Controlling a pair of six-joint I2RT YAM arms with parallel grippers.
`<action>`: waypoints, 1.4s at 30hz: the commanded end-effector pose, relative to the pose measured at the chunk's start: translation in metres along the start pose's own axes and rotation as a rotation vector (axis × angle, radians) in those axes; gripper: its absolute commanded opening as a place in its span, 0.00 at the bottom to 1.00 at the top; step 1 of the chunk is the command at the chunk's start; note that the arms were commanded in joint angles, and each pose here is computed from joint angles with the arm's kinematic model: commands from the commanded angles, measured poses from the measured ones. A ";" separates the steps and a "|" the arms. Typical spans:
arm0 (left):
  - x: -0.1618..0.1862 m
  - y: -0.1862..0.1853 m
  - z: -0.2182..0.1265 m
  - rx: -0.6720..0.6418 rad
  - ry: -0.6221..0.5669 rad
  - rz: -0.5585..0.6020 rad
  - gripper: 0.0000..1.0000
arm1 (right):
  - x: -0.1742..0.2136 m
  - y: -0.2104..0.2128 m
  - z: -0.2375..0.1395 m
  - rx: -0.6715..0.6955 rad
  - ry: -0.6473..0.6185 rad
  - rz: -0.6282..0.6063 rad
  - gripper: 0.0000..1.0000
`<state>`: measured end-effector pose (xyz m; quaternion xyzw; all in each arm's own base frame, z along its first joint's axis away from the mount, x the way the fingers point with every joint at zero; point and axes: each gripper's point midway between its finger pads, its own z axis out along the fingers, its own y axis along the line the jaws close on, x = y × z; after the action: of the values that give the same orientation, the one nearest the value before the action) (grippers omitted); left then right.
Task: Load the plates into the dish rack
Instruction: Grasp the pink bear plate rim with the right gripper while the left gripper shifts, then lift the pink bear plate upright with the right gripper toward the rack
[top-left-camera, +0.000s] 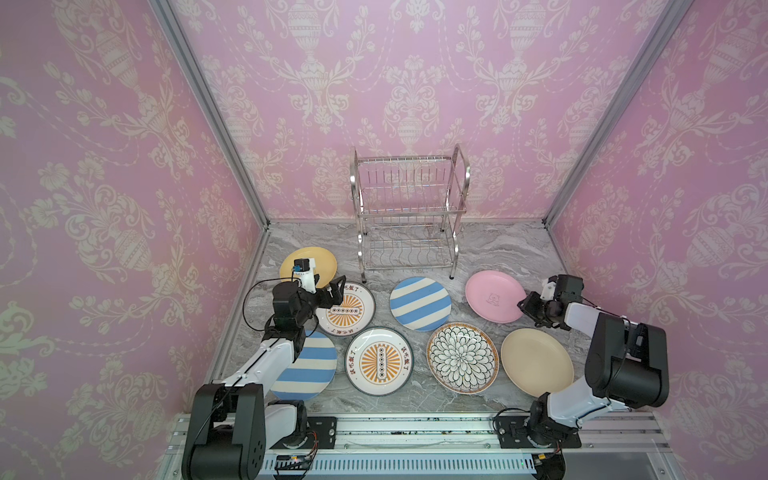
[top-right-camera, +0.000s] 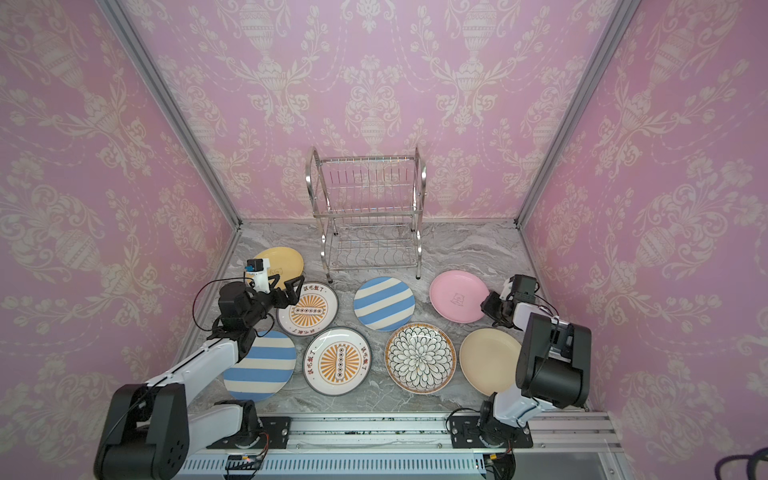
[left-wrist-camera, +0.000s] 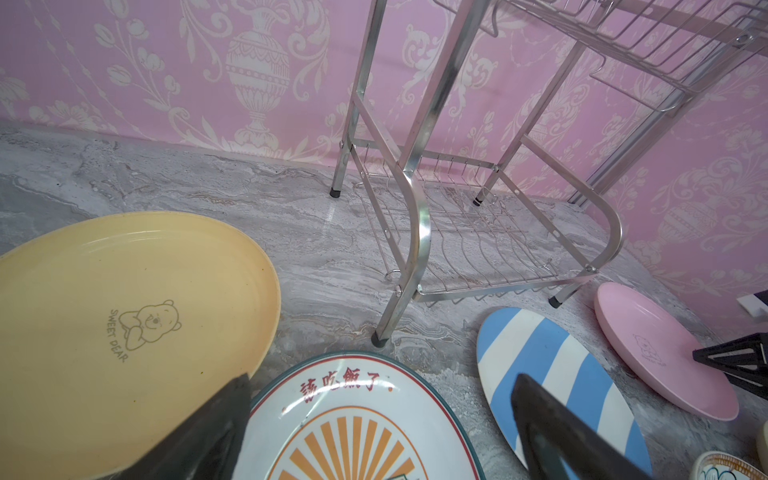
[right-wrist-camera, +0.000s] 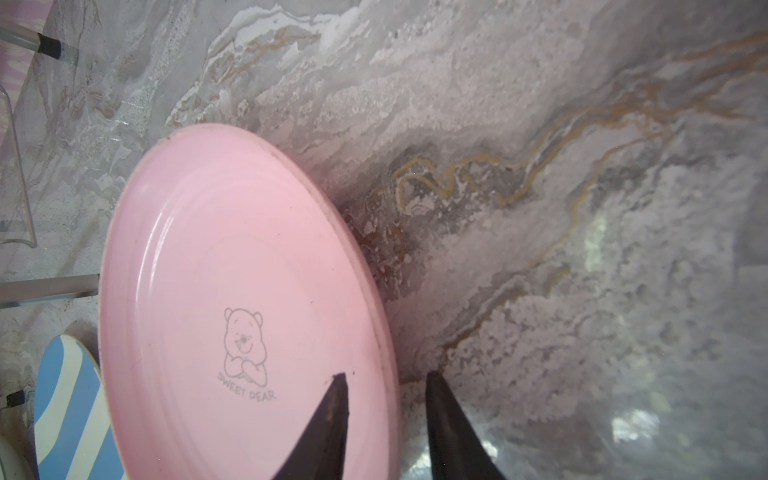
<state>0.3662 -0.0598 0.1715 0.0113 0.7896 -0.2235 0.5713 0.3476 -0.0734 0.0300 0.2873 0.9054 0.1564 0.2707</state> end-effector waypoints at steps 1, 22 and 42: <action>-0.007 -0.010 0.004 0.047 -0.009 -0.015 0.99 | -0.006 0.000 0.002 -0.007 -0.011 0.016 0.30; -0.015 -0.014 -0.003 0.044 -0.039 -0.012 0.99 | -0.025 0.008 -0.016 0.008 -0.055 -0.001 0.03; -0.058 -0.046 -0.004 0.185 -0.104 0.009 0.99 | -0.100 0.098 -0.245 0.178 -0.505 -0.255 0.00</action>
<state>0.3716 -0.0717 0.2138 0.0289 0.7577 -0.2600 0.5979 0.3379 -0.0848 0.2699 0.2310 0.8590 0.0174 0.4566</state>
